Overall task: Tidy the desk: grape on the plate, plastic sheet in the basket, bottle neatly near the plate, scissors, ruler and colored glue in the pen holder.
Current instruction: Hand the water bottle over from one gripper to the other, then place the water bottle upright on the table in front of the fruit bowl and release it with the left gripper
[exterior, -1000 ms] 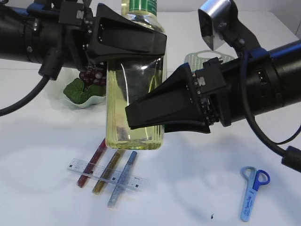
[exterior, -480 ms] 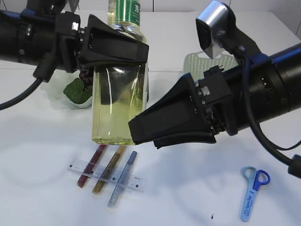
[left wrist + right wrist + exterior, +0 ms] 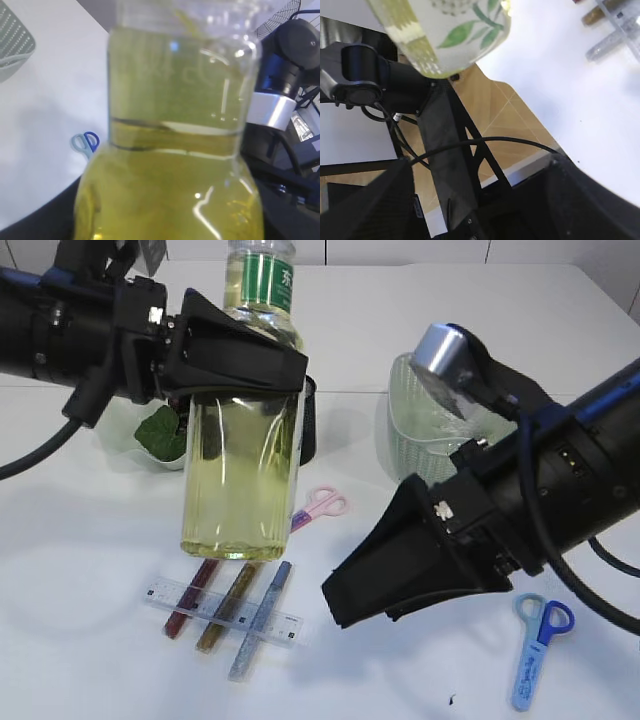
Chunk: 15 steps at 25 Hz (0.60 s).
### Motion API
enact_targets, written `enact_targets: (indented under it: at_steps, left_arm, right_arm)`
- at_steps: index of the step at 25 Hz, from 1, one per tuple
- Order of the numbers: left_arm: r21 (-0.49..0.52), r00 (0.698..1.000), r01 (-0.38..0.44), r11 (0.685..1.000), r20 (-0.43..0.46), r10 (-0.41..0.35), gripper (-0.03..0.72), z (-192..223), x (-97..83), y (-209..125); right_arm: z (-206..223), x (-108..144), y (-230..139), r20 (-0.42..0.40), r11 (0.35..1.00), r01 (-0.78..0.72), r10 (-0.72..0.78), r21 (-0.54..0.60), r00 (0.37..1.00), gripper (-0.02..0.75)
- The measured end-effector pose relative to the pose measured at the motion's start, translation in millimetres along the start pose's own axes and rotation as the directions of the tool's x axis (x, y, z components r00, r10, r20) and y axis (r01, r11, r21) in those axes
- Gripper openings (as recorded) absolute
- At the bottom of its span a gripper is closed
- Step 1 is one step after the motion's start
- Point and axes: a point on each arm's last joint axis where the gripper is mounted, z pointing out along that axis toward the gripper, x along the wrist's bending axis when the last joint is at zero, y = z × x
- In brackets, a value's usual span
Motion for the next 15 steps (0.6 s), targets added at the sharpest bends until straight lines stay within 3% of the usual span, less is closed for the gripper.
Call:
enact_targets:
  at_steps: [15]
  left_arm:
    - [0.171, 0.994, -0.067, 0.983, -0.073, 0.08, 0.464, -4.4, -0.2, 1.1]
  right_arm:
    - [-16.9, -13.6, 5.3, 0.315, 0.993, -0.045, 0.008, 0.109, 0.949, 0.596]
